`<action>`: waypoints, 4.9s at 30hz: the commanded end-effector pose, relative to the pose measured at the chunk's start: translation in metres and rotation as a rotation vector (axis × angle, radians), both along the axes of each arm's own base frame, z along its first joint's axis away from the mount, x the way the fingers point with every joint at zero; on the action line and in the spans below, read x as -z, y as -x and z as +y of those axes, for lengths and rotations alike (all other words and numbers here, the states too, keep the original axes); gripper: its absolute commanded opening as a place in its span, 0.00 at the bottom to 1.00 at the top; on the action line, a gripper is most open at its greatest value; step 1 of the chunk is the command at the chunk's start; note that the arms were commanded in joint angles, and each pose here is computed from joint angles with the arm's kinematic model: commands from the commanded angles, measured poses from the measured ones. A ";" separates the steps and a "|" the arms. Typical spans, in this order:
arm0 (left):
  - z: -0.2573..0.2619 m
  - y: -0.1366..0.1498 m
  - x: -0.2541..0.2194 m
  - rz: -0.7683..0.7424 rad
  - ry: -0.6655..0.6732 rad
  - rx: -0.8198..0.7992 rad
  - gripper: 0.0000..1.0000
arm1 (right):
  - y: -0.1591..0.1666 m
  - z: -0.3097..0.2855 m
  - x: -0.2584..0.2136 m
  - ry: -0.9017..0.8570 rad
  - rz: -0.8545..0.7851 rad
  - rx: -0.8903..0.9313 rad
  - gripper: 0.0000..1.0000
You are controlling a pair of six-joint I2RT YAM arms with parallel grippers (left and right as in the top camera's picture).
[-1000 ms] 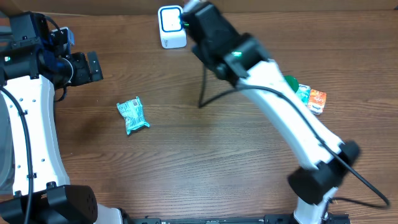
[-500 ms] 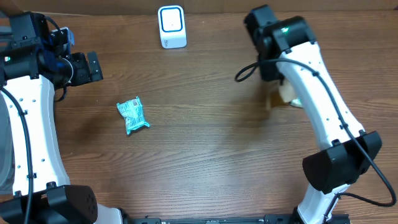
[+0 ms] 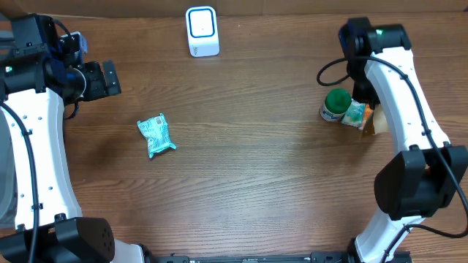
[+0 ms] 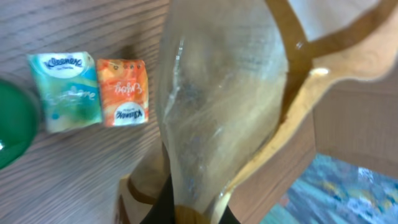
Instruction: Scan the item barcode
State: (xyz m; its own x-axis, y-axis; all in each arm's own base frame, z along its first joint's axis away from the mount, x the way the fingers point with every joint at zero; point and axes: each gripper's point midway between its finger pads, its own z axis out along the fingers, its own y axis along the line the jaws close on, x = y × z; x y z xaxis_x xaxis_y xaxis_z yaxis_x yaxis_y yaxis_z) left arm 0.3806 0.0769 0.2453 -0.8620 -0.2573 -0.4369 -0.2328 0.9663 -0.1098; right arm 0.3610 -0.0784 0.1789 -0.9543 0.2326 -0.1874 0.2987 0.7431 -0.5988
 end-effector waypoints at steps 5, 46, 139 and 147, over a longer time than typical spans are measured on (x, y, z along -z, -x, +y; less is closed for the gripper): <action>0.001 -0.001 0.001 0.000 -0.011 0.014 0.99 | 0.006 -0.009 0.044 0.029 0.135 -0.134 0.05; 0.001 -0.001 0.001 0.000 -0.011 0.015 1.00 | -0.077 0.259 -0.046 -1.095 -0.321 -0.564 0.63; 0.001 -0.001 0.001 0.000 -0.011 0.015 0.99 | 0.000 0.398 0.120 -0.877 0.204 -1.159 0.04; 0.001 -0.001 0.001 0.000 -0.011 0.015 1.00 | -0.011 0.389 0.100 -0.909 0.189 -1.149 0.10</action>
State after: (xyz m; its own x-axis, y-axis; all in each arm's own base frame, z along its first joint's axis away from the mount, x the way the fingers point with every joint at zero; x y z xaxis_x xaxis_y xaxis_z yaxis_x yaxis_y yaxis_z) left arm 0.3804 0.0773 0.2451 -0.8622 -0.2574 -0.4363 -0.2339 0.9663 -0.1077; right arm 0.3545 0.3032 0.0365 -0.7104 -0.6900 -0.1387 -0.7005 0.6744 0.2335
